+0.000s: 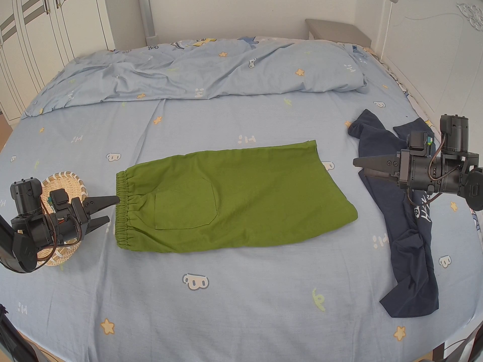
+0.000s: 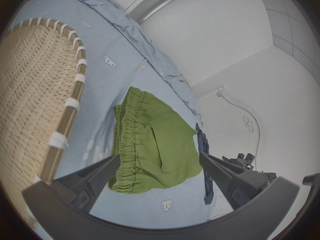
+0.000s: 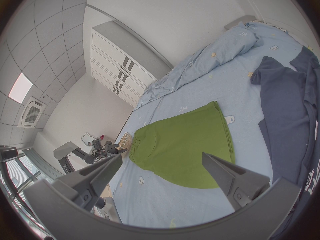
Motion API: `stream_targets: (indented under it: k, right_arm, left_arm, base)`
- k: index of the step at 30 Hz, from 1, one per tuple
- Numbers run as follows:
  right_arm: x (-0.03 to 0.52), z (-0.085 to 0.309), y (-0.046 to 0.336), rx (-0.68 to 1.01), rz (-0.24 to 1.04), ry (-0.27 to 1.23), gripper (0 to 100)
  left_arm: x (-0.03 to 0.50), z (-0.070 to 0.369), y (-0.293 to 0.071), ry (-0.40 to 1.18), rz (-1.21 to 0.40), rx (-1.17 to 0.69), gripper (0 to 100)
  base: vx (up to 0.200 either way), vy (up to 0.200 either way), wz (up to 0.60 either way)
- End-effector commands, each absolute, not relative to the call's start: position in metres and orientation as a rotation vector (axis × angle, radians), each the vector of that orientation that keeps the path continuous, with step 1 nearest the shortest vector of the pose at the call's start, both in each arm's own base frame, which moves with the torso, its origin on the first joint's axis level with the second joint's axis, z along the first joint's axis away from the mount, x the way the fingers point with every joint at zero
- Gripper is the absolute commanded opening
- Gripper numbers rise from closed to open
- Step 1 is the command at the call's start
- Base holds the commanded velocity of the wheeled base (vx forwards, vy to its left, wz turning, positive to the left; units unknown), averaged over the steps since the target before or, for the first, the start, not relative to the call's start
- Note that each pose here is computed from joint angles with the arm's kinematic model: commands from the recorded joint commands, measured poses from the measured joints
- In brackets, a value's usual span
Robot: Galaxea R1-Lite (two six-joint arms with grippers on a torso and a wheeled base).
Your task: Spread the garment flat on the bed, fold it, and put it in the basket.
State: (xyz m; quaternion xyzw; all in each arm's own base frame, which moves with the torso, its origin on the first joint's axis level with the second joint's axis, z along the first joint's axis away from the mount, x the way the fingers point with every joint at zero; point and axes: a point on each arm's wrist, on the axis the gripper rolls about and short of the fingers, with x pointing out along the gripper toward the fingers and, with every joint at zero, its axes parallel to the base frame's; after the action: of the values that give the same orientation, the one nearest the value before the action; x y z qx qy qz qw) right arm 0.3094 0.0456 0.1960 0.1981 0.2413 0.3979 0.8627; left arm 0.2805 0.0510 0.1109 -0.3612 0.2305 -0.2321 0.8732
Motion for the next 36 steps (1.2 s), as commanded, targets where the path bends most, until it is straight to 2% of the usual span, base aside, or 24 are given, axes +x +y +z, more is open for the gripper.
stream_targets:
  k: [1, 12, 36]
  right_arm:
    - [0.309, 0.196, 0.047, 0.414, 0.838, 0.507, 100]
    - [0.309, 0.196, 0.047, 0.415, 0.838, 0.508, 100]
    - [0.311, 0.193, 0.047, 0.417, 0.836, 0.516, 100]
  left_arm:
    - [0.29, 0.094, 0.053, 0.491, -0.474, -0.759, 100]
    - [0.312, 0.053, 0.039, 0.525, -0.485, -0.718, 100]
    - [0.333, 0.05, 0.036, 0.479, -0.419, -0.662, 100]
  base:
    - [0.0, 0.0, 0.0]
    - [0.0, 0.0, 0.0]
    - [0.0, 0.0, 0.0]
